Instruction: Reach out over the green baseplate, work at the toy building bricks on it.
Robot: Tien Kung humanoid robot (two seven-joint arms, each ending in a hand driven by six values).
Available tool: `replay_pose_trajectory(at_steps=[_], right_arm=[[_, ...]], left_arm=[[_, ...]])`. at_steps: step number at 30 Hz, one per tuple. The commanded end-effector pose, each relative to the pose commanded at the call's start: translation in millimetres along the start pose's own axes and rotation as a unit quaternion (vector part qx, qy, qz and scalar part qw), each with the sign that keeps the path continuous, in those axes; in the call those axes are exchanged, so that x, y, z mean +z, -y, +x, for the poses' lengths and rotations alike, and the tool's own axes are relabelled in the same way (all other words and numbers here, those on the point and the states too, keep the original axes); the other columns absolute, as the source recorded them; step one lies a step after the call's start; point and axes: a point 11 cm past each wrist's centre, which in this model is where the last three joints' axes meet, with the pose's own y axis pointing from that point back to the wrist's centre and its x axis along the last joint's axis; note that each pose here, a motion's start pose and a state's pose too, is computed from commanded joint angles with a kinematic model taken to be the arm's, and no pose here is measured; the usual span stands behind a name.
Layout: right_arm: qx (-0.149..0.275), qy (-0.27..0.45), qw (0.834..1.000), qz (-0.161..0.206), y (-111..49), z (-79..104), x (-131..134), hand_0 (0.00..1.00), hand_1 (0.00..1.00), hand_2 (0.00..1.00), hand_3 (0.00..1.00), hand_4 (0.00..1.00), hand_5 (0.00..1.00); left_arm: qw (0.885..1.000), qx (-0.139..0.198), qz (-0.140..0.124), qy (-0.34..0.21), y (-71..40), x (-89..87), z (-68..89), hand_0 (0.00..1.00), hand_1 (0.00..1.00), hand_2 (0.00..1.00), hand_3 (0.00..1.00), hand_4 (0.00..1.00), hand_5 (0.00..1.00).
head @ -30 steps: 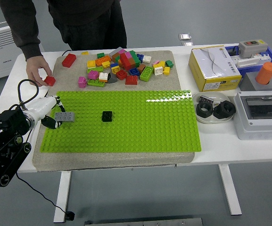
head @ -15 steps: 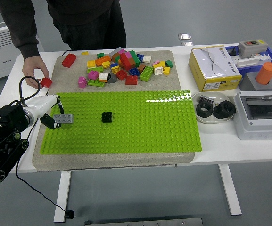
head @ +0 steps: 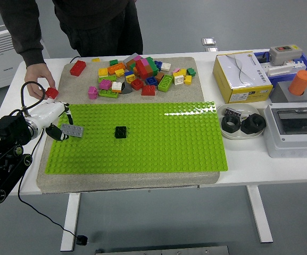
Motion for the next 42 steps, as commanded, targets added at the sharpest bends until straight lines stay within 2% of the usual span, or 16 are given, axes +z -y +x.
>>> replay_pose_trajectory(at_steps=[16, 25, 34, 42], right_arm=[[0.000, 0.000, 1.000, 0.000, 0.0, 0.2, 1, 0.688, 0.668, 0.813, 0.949, 0.898, 0.998], [0.001, 0.000, 1.000, 0.001, -0.2, 0.9, 0, 0.688, 0.665, 0.812, 0.948, 0.899, 0.998], [0.004, -0.001, 1.000, 0.005, -1.0, 4.0, -4, 0.688, 0.665, 0.810, 0.947, 0.900, 0.998], [0.009, -0.004, 1.000, 0.010, -2.4, 9.9, -8, 0.688, 0.660, 0.809, 0.946, 0.902, 0.998]], left_arm=[[1.000, -0.009, -0.002, -0.001, 0.0, 1.0, -1.0, 0.998, 0.998, 0.946, 0.472, 0.844, 0.002], [0.999, -0.020, -0.017, -0.045, -0.7, 4.6, 7.7, 0.998, 0.998, 0.943, 0.469, 0.846, 0.002], [0.992, -0.054, -0.020, -0.112, 2.3, 0.6, 6.6, 0.998, 0.998, 0.945, 0.457, 0.855, 0.002], [0.989, -0.066, -0.024, -0.132, 5.5, 13.1, 12.2, 0.998, 0.998, 0.963, 0.450, 0.859, 0.002]])
